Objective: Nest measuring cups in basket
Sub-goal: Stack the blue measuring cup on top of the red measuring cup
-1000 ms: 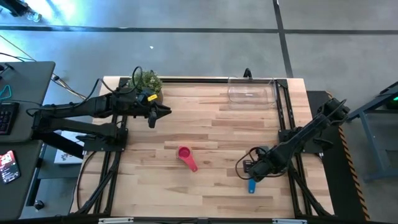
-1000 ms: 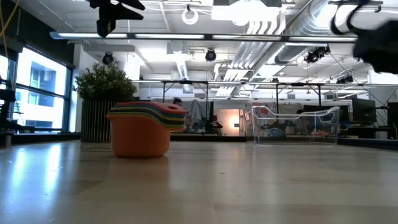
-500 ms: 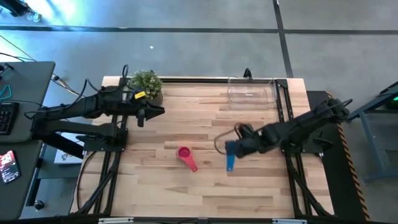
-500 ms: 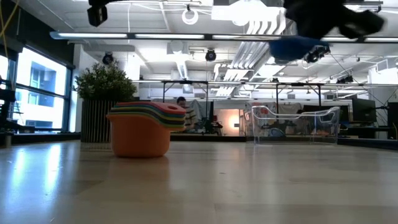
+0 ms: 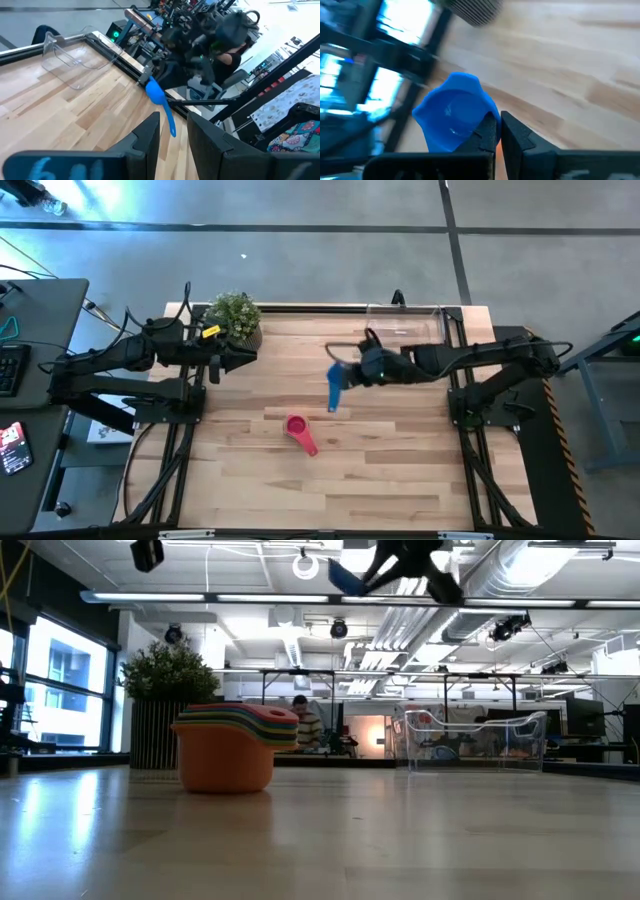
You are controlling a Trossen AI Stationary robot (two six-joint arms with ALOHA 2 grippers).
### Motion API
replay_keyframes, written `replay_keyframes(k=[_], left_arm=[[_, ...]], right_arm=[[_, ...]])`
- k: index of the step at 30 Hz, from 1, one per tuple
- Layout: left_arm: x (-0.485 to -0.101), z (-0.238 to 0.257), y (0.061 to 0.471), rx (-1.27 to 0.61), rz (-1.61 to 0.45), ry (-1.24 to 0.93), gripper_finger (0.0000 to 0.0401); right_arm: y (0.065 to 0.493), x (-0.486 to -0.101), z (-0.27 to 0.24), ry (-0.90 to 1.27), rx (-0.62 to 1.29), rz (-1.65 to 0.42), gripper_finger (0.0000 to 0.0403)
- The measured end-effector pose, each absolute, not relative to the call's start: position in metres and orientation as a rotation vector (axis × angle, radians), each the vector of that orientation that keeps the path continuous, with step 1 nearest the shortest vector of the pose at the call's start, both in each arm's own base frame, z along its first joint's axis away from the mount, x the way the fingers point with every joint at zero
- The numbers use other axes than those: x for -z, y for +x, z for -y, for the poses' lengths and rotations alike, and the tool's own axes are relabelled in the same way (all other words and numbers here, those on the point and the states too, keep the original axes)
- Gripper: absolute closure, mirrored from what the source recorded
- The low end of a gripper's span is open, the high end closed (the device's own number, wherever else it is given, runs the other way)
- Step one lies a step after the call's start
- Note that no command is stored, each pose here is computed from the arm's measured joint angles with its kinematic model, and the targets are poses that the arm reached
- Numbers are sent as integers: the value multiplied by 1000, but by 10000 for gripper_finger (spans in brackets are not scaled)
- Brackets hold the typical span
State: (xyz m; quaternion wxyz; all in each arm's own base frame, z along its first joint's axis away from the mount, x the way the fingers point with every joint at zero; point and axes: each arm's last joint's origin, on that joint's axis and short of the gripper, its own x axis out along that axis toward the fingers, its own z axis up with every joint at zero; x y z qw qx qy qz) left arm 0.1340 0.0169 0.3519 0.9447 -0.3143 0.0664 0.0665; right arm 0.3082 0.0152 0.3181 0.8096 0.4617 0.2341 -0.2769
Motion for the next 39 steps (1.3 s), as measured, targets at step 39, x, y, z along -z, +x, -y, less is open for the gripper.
replay_keyframes(k=[39], left_arm=[[-328,-16,130,-232,-384,-730,311]], right_arm=[[367,-313,0,1060,123,-346,402]])
